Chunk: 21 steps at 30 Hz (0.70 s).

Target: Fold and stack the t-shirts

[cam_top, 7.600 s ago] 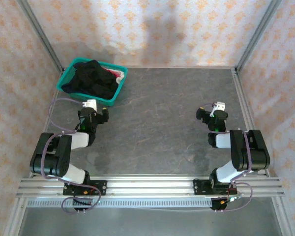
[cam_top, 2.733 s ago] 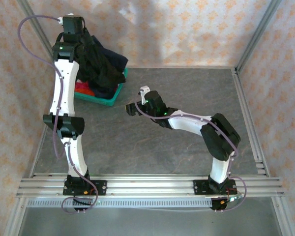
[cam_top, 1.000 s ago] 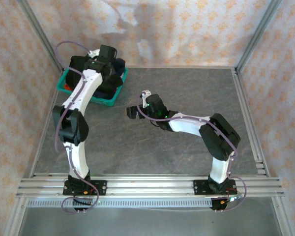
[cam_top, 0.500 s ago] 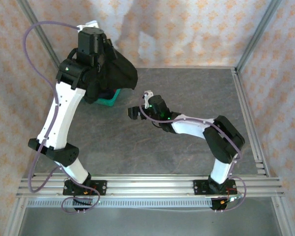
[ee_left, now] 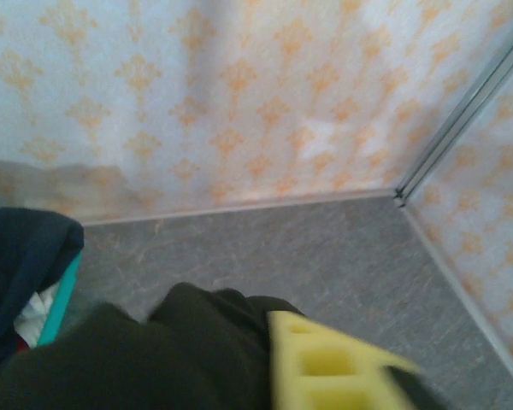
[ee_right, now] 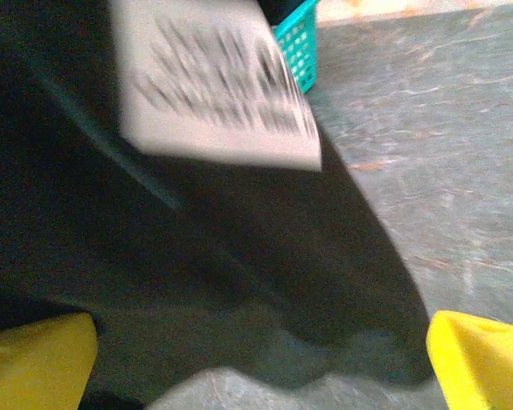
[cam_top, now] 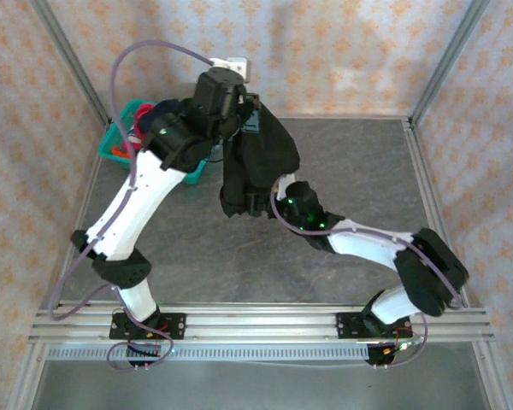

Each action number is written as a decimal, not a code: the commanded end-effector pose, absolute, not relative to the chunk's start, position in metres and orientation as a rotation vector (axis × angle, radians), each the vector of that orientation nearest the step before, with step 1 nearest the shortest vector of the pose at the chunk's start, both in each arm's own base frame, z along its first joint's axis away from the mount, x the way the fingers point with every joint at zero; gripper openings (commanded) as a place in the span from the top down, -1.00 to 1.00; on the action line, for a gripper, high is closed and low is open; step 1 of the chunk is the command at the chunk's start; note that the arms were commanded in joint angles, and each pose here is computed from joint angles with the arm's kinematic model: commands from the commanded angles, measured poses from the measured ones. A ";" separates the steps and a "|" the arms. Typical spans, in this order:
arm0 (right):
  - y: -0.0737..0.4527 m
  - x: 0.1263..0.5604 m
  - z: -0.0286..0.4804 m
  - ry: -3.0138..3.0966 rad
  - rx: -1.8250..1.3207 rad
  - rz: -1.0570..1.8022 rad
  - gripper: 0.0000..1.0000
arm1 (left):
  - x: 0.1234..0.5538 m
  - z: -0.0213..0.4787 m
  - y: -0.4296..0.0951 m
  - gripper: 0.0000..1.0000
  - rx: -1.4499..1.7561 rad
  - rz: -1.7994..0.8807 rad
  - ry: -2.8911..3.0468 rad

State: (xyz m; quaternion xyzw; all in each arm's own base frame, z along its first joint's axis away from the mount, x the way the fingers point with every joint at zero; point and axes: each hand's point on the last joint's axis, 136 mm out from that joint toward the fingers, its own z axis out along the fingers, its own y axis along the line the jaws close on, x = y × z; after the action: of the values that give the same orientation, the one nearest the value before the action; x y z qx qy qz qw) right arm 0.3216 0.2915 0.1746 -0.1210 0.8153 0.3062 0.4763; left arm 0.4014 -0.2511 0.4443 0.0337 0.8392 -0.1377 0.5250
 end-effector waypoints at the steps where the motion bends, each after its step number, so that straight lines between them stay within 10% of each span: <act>1: 0.269 0.316 0.196 1.912 -0.209 0.733 -0.99 | 0.427 0.395 -0.276 -0.78 0.153 -0.295 2.103; 13: 0.255 0.318 0.161 2.011 -0.225 0.603 -0.99 | 0.500 0.226 -0.271 -1.00 0.109 -0.078 2.428; 21: 0.271 0.325 0.148 2.043 -0.221 0.651 -0.98 | 0.530 0.155 -0.205 -0.21 -0.041 0.150 2.533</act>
State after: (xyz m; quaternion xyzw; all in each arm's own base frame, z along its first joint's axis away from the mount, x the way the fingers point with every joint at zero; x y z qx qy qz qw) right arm 0.3158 0.2630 0.1303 -0.1000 0.8478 0.2477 0.4582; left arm 0.5291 -0.2285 0.1789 0.0010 0.9477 0.0106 0.3188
